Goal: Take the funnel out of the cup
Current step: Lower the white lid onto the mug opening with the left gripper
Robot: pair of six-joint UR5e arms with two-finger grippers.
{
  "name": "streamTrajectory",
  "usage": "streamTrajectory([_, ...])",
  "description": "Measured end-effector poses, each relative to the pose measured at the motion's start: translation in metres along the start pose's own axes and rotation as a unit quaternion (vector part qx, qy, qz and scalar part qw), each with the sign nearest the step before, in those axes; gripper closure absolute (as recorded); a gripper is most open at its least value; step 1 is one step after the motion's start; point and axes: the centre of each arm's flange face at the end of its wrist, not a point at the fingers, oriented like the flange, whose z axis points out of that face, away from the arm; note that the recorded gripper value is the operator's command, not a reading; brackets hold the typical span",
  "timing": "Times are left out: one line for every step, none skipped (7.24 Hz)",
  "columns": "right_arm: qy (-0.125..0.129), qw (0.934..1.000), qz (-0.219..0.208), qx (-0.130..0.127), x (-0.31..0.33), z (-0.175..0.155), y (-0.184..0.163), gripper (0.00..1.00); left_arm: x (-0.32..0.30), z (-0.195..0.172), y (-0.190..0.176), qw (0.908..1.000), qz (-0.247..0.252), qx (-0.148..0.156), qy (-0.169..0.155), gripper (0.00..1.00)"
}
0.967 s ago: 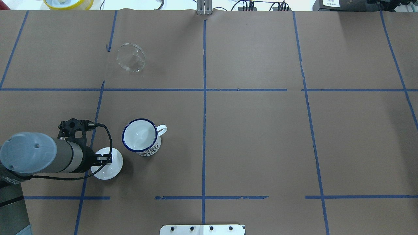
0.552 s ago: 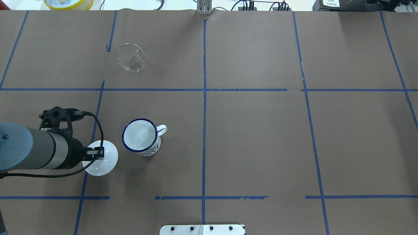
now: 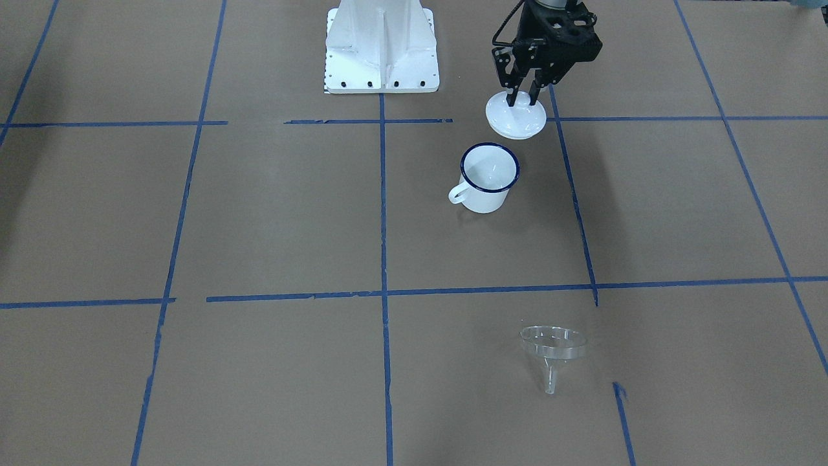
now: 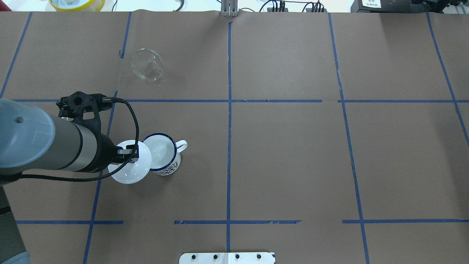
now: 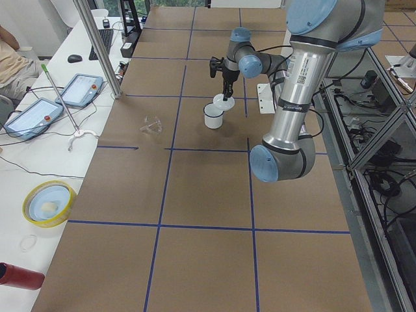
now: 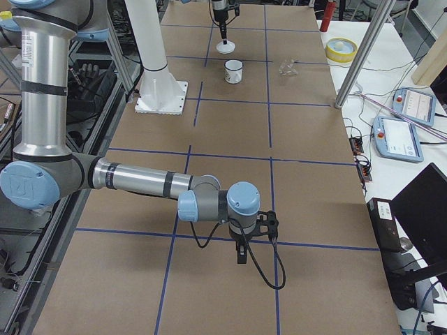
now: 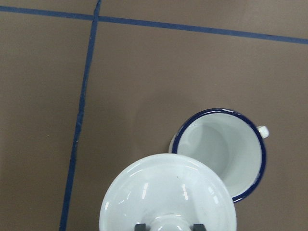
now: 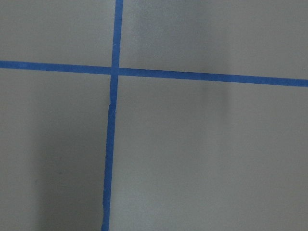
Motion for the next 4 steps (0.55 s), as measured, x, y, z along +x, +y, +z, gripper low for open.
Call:
streamTrajectory([0.000,1.0000,0.000,0.000,0.000,0.000,0.000,0.00,0.018,0.011,-0.005,0.9999,0.004,-0.009,-0.006,1.00])
streamTrajectory([0.000,1.0000,0.000,0.000,0.000,0.000,0.000,0.00,0.030,0.025,-0.011,0.9997,0.013,-0.014,-0.013,1.00])
streamTrajectory([0.000,1.0000,0.000,0.000,0.000,0.000,0.000,0.00,0.036,0.039,-0.016,0.9995,0.021,-0.016,-0.017,1.00])
streamTrajectory([0.000,1.0000,0.000,0.000,0.000,0.000,0.000,0.00,0.039,0.048,-0.019,0.9994,0.024,-0.017,-0.018,1.00])
